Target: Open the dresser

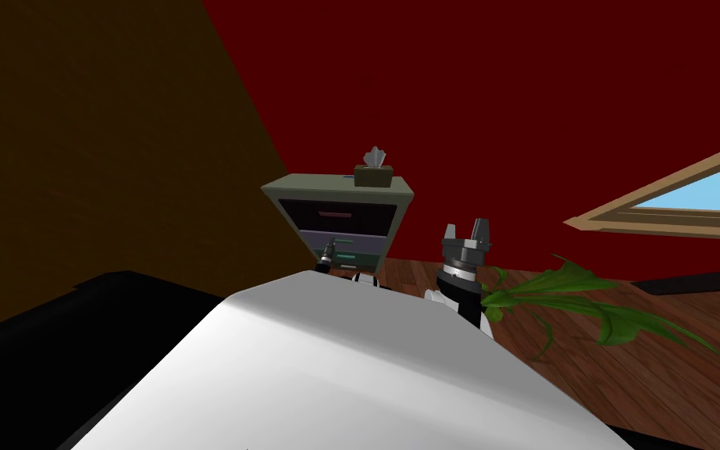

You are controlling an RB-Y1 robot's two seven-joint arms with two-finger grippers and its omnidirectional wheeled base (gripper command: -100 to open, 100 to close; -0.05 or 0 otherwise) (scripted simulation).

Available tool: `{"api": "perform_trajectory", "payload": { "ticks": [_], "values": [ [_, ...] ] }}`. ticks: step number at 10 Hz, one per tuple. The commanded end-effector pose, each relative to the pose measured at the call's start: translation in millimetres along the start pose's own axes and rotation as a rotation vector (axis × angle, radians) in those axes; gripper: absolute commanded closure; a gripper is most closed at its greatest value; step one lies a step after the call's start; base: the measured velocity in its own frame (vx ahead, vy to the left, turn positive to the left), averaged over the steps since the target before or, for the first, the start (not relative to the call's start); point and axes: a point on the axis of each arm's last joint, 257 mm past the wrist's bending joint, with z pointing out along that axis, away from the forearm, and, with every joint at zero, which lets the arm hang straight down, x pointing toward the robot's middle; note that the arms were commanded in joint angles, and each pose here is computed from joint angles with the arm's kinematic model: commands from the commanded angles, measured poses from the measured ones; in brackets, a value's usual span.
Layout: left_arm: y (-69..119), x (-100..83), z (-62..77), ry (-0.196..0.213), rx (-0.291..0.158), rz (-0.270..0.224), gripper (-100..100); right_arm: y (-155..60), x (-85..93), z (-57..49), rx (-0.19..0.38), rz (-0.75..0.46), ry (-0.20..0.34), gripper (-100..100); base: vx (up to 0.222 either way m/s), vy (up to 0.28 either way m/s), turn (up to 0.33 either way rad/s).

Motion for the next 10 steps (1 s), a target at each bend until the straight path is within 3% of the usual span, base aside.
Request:
{"api": "perform_trajectory", "payload": {
  "ticks": [1, 3, 7, 10],
  "values": [
    [4.4, 2.8, -9.8, 0.001, -0.002, -0.001, 100, 0, 0.0, 0.0, 0.000, 0.000, 0.000, 0, -0.039, -0.002, 0.007],
    [-1.5, 2.9, -1.6, 0.004, 0.005, -0.002, 100, 0, 0.0, 0.1, 0.000, 0.000, 0.000, 0, -0.062, -0.007, 0.007],
    [-4.7, 1.7, 3.4, 0.012, 0.000, -0.001, 100, 0, 0.1, 0.1, 0.000, 0.000, 0.000, 0, -0.175, -0.024, 0.017],
    [-3.6, 4.4, -1.7, 0.017, -0.004, -0.003, 100, 0, 0.1, 0.1, 0.000, 0.000, 0.000, 0, -0.130, -0.013, 0.011]
  ]
}}
